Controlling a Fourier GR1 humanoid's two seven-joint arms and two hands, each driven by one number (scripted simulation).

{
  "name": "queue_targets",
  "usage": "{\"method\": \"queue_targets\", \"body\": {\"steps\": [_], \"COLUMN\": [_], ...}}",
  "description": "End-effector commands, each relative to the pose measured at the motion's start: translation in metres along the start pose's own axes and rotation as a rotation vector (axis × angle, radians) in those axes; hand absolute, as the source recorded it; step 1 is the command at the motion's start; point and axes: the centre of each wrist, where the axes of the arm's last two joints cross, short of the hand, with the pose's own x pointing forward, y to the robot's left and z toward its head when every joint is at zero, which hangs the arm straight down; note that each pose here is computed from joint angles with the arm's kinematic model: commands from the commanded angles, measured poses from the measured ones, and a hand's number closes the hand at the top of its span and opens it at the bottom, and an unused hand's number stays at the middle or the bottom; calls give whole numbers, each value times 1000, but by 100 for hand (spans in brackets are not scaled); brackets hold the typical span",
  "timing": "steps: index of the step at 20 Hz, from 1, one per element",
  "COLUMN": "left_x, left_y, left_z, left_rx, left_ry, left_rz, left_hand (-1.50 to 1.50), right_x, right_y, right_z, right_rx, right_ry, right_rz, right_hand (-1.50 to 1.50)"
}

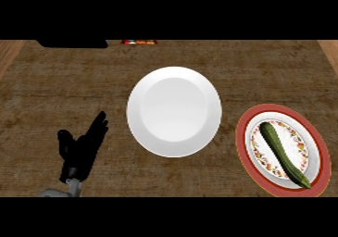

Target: Pick the squash from the plate and place it in the plate

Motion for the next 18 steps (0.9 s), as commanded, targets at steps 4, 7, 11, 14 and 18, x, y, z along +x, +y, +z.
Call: {"method": "queue_targets", "body": {"steps": [4, 7, 11, 14, 18], "left_x": [-2, -10, -9, -13, -15], "left_y": [6, -12, 14, 6, 9], "left_z": [0, 0, 0, 10, 4], "left_rx": [1, 10, 28, 20, 11], "left_ry": [33, 46, 45, 52, 32], "left_rz": [3, 18, 20, 11, 16], "left_hand": [0, 0, 0, 0, 0], "right_x": [26, 30, 26, 21, 7], "right_y": [-12, 5, 23, 44, 61], "right_z": [-8, -23, -26, -36, -19], "right_rx": [384, 451, 509, 532, 502], "right_ry": [89, 91, 138, 140, 142], "right_rz": [226, 311, 372, 394, 419], "right_hand": [-150, -150, -150, -150, -150]}}
